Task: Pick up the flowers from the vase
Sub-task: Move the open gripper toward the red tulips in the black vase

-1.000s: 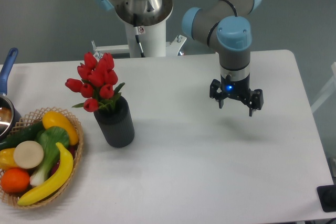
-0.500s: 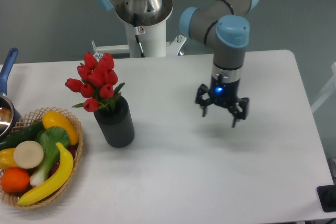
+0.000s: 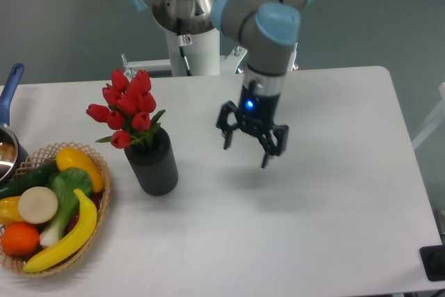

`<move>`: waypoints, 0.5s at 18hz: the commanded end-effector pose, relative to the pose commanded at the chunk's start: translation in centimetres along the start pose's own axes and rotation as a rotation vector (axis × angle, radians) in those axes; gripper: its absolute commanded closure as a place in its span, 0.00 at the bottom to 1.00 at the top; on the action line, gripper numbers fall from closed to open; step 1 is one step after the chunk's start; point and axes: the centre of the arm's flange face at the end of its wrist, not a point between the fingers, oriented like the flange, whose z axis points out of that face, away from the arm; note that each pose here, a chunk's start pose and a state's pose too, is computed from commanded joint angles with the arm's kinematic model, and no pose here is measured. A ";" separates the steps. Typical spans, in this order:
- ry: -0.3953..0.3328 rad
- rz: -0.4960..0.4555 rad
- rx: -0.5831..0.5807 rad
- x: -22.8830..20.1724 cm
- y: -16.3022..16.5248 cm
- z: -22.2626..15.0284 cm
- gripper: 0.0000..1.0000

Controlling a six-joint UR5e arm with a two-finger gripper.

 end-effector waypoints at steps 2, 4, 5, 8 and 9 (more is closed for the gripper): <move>0.027 0.032 0.015 1.3 -1.1 0.6 0.00; 0.035 0.060 0.030 2.5 -2.3 0.5 0.00; 0.050 0.063 0.063 2.9 -2.7 0.4 0.00; 0.170 0.032 0.251 5.8 -2.9 0.8 0.00; 0.181 0.036 0.271 6.5 -2.8 0.7 0.00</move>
